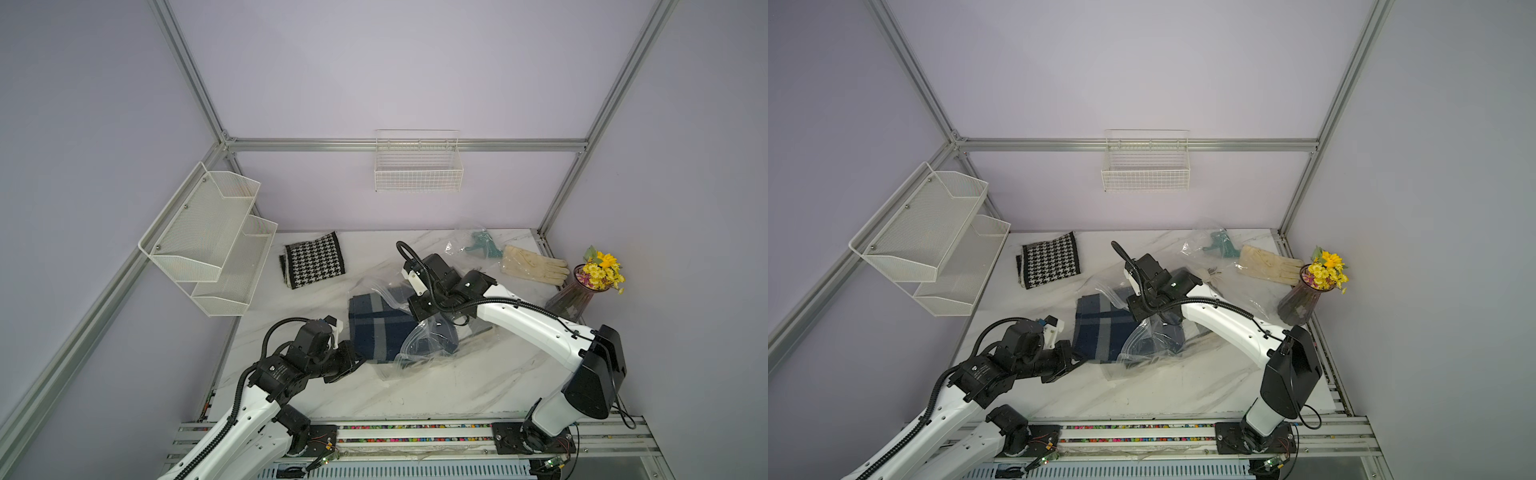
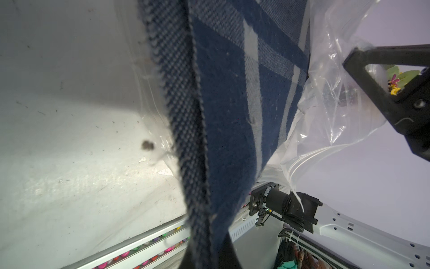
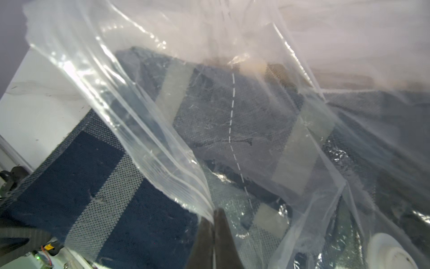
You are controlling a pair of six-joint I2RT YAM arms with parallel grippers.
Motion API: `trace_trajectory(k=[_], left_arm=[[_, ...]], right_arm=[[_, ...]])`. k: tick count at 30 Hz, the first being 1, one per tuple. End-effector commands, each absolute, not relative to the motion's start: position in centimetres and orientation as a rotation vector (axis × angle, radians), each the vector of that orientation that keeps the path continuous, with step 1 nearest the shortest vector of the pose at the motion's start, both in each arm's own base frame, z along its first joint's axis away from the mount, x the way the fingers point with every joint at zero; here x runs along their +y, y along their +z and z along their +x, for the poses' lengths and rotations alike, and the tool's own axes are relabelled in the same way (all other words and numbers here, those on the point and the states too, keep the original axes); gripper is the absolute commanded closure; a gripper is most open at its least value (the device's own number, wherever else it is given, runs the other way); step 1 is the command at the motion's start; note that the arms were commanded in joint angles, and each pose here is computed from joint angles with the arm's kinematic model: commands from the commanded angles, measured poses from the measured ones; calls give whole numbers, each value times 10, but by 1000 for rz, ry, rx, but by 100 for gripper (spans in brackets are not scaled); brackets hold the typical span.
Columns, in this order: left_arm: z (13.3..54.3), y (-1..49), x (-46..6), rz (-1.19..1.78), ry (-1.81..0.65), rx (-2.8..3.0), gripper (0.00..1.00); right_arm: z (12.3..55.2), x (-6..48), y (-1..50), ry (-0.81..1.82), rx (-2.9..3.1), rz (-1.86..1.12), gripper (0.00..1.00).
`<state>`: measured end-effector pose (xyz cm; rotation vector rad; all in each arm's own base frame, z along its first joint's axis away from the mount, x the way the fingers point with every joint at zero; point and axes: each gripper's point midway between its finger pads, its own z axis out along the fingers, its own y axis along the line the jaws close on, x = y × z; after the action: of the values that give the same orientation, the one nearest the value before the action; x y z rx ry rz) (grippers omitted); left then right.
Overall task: Take the scarf out of the vacuum bag
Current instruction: Take out the scarf from the vacuum bag.
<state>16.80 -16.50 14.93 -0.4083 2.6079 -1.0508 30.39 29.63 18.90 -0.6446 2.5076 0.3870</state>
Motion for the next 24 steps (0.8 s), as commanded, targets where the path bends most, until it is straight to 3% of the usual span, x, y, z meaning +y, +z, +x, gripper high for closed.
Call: trace_trajectory(k=[1,24], left_arm=[[175,157,-166,-346,-1053,2596,100],[267,186,-205,-167,-1164,2538,100]], right_arm=[[329,281,181,281,2485,-529,100],[389,156,178,132,2455,-28,100]])
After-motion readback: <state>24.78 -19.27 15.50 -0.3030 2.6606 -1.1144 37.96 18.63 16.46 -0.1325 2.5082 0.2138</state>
